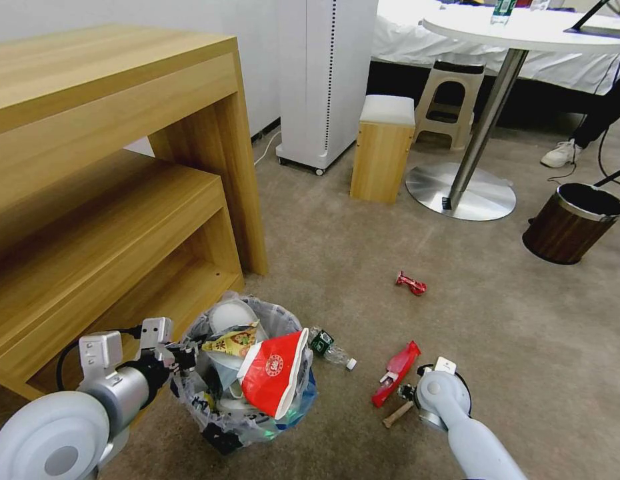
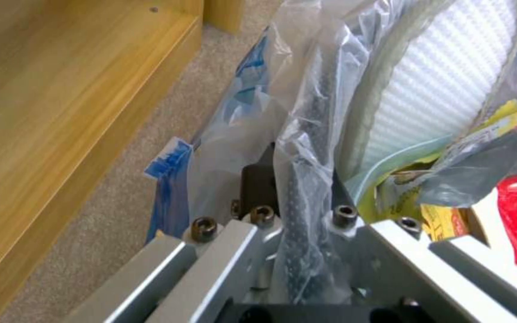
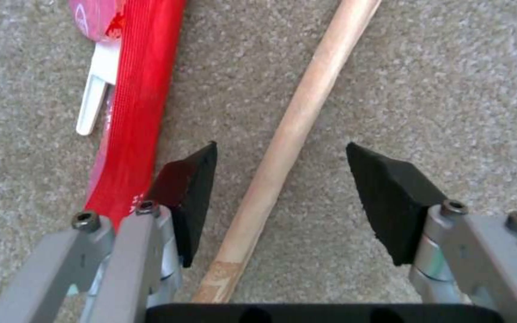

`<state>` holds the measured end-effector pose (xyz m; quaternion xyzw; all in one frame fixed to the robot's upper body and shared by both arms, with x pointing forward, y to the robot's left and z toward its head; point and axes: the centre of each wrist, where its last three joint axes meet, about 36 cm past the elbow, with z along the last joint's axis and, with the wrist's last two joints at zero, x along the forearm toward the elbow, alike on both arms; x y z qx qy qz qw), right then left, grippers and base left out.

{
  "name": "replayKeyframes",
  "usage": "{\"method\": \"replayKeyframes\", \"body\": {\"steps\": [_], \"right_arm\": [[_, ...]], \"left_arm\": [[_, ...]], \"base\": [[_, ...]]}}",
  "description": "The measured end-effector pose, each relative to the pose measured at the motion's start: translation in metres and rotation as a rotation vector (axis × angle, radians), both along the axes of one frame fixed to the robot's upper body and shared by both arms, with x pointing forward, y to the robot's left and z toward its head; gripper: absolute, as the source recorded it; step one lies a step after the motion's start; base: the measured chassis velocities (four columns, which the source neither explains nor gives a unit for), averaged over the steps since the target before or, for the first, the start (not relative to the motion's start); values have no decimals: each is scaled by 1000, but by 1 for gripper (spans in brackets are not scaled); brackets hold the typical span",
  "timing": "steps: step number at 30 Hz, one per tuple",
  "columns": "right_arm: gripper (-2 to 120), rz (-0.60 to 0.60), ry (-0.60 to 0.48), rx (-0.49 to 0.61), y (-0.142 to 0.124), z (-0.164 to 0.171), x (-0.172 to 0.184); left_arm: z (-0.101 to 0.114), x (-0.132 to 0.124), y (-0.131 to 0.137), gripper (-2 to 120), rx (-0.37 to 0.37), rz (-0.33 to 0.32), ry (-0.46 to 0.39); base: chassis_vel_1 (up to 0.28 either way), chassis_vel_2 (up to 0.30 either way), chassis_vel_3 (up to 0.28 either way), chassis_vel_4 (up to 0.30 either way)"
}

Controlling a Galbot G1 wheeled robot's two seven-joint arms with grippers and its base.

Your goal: Pick up the trash bin and place the garbage on the floor into it.

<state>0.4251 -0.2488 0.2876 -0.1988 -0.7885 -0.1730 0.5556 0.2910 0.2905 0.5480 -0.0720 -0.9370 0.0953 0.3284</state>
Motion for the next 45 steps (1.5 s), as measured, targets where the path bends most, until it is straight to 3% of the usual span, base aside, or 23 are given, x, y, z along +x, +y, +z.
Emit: {"method": "replayKeyframes", "body": {"steps": [8, 20, 29, 38, 45], "right_arm": [[50, 8, 1, 5, 8, -2, -1], [48, 10, 3, 7, 13, -8, 1], [28, 2, 5, -9, 5, -13, 1], [24, 1, 5, -19, 2, -16, -2], [0, 5, 3, -28, 2, -18, -3]], "left_arm": [[0, -1, 0, 1, -1, 0, -2], [1, -4, -1, 1, 3, -2, -3], [3, -7, -3, 1, 2, -6, -7], [4, -9, -5, 1, 6, -7, -8], [7, -12, -6, 1, 6, -10, -14]], "base": [[0, 0, 0, 0], [0, 0, 0, 0], [0, 0, 0, 0], [0, 0, 0, 0], [0, 0, 0, 0]]}}
